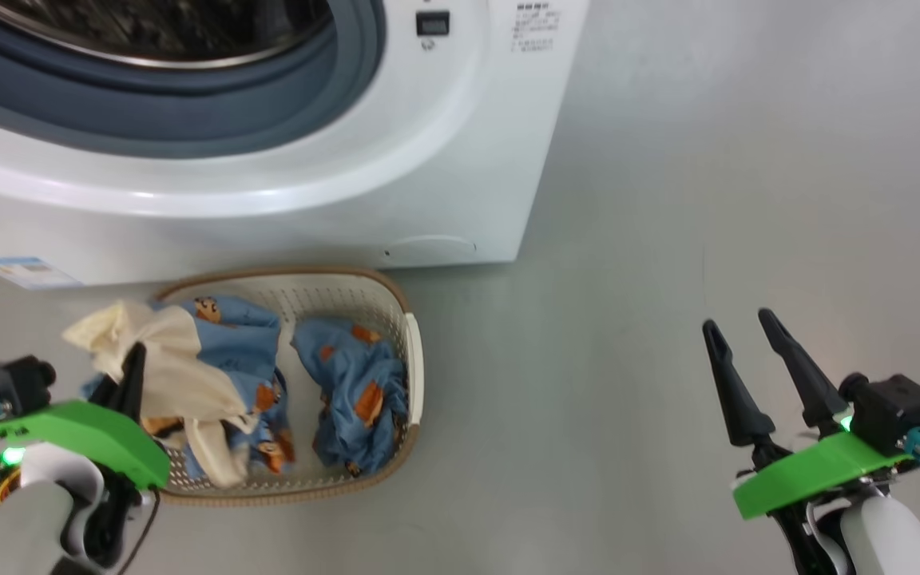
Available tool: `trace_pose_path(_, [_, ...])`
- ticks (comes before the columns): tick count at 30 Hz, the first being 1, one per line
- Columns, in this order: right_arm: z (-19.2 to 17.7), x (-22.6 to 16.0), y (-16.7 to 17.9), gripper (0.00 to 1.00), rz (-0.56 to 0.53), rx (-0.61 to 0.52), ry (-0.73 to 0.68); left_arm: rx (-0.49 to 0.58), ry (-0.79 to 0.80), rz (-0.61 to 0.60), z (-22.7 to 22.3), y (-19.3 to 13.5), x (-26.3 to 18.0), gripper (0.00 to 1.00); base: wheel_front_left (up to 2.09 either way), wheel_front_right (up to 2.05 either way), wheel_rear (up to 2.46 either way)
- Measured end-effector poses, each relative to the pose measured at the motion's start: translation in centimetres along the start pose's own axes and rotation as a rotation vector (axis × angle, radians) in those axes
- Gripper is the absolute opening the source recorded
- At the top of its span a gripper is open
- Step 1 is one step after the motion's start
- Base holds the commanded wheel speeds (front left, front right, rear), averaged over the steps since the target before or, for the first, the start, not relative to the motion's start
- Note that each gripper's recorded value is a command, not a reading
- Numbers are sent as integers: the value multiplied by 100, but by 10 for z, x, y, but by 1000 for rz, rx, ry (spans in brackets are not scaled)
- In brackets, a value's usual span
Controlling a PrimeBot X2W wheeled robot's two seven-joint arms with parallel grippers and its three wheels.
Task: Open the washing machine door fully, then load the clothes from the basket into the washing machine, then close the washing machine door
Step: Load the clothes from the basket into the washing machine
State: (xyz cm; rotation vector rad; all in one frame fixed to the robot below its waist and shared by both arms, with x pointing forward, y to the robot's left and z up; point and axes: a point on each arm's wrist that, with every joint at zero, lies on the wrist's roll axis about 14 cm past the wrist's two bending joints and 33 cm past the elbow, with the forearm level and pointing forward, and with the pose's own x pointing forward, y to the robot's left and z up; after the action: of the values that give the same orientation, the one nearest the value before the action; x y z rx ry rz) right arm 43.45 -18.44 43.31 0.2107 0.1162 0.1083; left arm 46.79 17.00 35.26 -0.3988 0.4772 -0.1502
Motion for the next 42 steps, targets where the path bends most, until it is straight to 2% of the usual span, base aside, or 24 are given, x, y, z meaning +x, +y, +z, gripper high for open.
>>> trace_pose_path(17, [21,-45,-7,100,-29,-11,-43,65,-263,-24,52,-17,-71,0,0,0,0])
trace_pose_path(29, [26,-79,-25,100,-95,-2,-59,88,-388,9,59,-19,-122,0,0,0,0])
trace_pose_path(42, [28,-88,-35,100,-127,-5,-63,81,-449,20,63,-25,-143,0,0,0,0])
